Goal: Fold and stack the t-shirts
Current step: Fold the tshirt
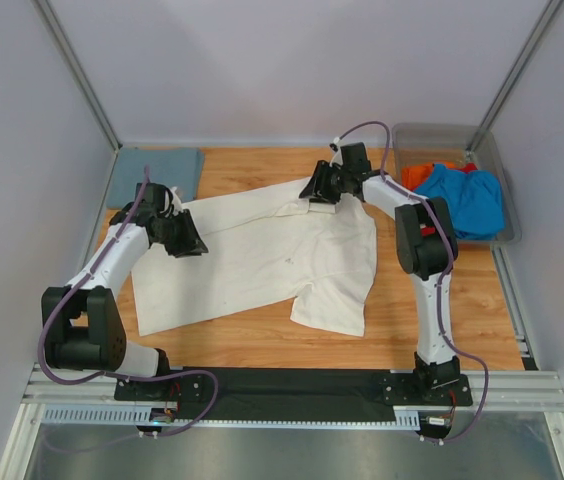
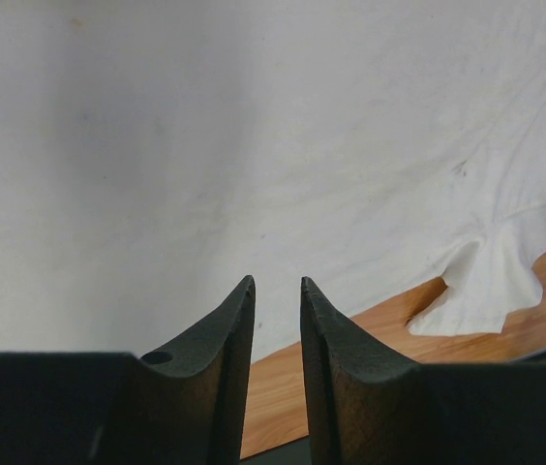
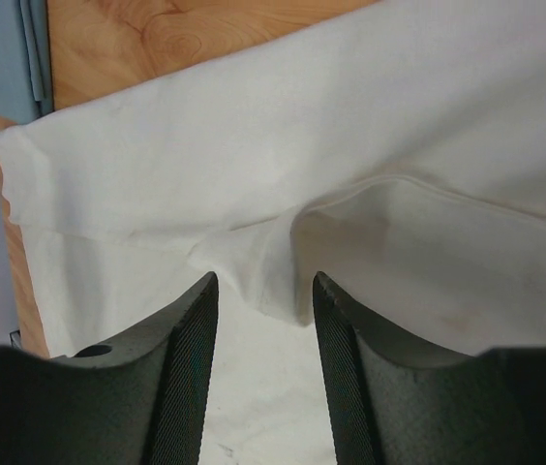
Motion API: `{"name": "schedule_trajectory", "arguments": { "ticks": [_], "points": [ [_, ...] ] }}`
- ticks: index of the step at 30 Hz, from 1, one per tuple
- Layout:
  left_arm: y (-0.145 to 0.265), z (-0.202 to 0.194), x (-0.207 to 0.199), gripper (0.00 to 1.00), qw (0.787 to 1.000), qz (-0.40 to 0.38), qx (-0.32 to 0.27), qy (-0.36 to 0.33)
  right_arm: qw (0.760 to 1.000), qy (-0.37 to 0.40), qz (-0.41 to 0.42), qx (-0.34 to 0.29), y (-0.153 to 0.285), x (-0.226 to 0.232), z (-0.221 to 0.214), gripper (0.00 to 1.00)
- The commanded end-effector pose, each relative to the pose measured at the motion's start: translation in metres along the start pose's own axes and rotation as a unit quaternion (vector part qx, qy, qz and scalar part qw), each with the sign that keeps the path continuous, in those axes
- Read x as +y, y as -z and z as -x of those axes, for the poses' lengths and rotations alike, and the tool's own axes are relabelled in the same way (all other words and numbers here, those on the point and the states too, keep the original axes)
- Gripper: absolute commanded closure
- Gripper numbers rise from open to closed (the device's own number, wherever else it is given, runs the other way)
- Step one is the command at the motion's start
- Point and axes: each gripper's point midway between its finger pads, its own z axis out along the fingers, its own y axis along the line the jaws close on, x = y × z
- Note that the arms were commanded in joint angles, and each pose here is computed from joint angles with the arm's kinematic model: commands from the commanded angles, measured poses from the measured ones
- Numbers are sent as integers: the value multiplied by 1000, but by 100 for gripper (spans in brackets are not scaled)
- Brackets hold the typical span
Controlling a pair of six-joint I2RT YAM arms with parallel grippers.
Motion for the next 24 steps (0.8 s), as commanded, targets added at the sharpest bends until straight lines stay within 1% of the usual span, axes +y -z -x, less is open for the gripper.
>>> {"name": "schedule_trajectory", "arguments": {
  "ticks": [1, 4, 5, 7, 8, 10, 11, 13, 14, 15, 17, 18, 19, 21, 24],
  "points": [
    [5, 7, -2, 67, 1000, -6, -10, -6, 1000, 11, 12, 5, -6, 2, 3, 55],
    [4, 7, -3, 67, 1000, -8, -8, -5, 999, 5, 31, 7, -6, 13, 1, 58],
    [3, 7, -2, 67, 1000, -7, -7, -4, 999, -9, 36, 13, -7, 13, -4, 58],
    [3, 7, -3, 67, 1000, -8, -7, -5, 999, -17, 50, 1, -4, 20, -2, 60],
    [3, 7, -2, 67, 1000, -8, -7, -5, 998, -35, 51, 9, -4, 19, -10, 61],
    [3, 8, -2, 67, 1000, -7, -8, -4, 997, -42, 63, 1, 0, 24, -9, 63],
    [3, 8, -2, 67, 1000, -7, -9, -4, 996, -64, 62, 8, 0, 21, -16, 64],
    [3, 8, -1, 67, 1000, -6, -8, -3, 994, -71, 82, -3, 4, 31, -13, 69],
    [3, 9, -2, 67, 1000, -7, -10, -2, 993, -95, 76, 7, 4, 27, -22, 71],
    [3, 10, -1, 67, 1000, -7, -11, -3, 991, -94, 91, -5, 6, 36, -16, 75],
    [3, 11, -1, 67, 1000, -7, -12, -2, 989, -113, 97, -2, 7, 38, -17, 82],
    [2, 11, -1, 67, 1000, -8, -13, -2, 986, -137, 100, -3, 9, 41, -17, 89],
    [2, 11, -1, 67, 1000, -8, -13, -2, 984, -148, 101, -4, 11, 44, -16, 93],
    [2, 12, -1, 67, 1000, -8, -14, -2, 975, -192, 108, -2, 15, 49, -14, 98],
    [2, 12, 0, 67, 1000, -10, -15, 0, 963, -242, 118, -1, 19, 56, -11, 100]
  ]
}}
